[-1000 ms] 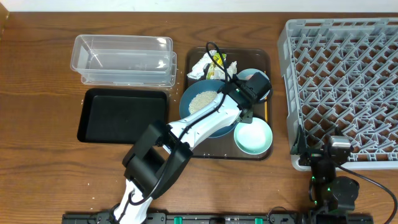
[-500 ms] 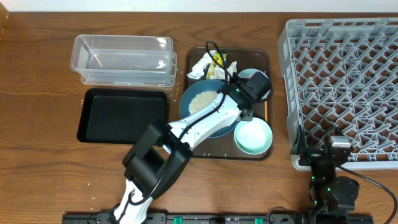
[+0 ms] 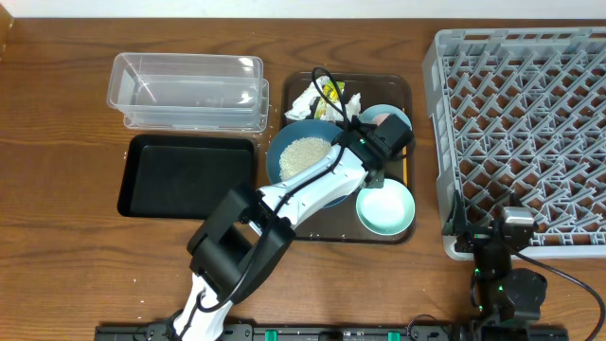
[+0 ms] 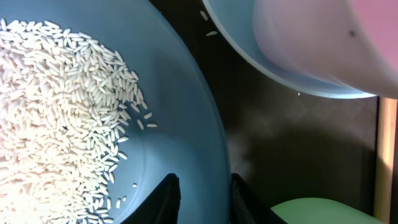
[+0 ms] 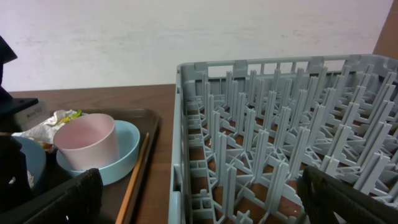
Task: Sort waste into correct bins and load items into the dishwasher rack
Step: 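Grip the teal plate's edge with the left gripper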
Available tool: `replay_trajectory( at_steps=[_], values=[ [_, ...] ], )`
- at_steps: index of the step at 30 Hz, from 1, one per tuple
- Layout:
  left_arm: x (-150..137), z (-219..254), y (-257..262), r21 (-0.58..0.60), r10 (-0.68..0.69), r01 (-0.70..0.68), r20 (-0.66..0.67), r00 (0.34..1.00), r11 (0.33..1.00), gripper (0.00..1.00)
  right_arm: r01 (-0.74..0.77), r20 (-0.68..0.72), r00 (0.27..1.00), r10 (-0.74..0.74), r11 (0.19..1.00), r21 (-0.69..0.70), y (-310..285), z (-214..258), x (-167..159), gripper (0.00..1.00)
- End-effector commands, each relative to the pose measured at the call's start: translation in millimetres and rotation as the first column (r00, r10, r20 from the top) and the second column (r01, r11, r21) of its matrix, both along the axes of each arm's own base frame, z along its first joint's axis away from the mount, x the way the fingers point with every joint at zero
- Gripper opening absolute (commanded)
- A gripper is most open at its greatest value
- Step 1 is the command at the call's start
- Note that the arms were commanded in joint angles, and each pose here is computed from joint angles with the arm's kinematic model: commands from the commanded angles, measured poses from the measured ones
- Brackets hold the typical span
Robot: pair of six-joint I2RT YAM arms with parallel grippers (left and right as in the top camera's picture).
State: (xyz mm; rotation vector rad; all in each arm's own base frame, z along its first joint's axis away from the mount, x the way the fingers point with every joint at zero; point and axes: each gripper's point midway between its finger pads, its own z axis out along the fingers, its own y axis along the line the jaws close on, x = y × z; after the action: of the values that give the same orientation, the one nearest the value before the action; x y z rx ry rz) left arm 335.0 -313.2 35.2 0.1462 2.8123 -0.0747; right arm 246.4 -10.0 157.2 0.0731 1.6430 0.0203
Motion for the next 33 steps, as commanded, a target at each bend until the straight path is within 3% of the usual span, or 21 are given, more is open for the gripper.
replay_trajectory(
  at_steps=[1,4,7,33],
  values=[
    [1.4,8.5,5.6,0.006,0.010,-0.011,0.019,1.000,1.000,0.24,0.002,-0.001,1.000,-0.002,1.000,-0.012,-0.8,-0.5,-0.3,0.99],
    [2.4,21.4,4.6,-0.014,0.011,-0.011,0.038,0.999,1.000,0.19,0.002,-0.001,1.000,-0.002,1.000,-0.012,-0.8,-0.5,-0.3,0.99],
    [3.0,29.9,4.0,-0.028,0.011,-0.010,0.051,0.999,1.000,0.06,0.002,-0.001,1.000,-0.002,1.000,-0.012,-0.8,-0.5,-0.3,0.99],
    [0.8,83.4,6.2,-0.098,0.006,0.006,0.122,0.993,0.995,0.06,0.002,-0.004,1.000,-0.002,1.000,-0.012,-0.9,-1.2,-0.1,0.99]
  ],
)
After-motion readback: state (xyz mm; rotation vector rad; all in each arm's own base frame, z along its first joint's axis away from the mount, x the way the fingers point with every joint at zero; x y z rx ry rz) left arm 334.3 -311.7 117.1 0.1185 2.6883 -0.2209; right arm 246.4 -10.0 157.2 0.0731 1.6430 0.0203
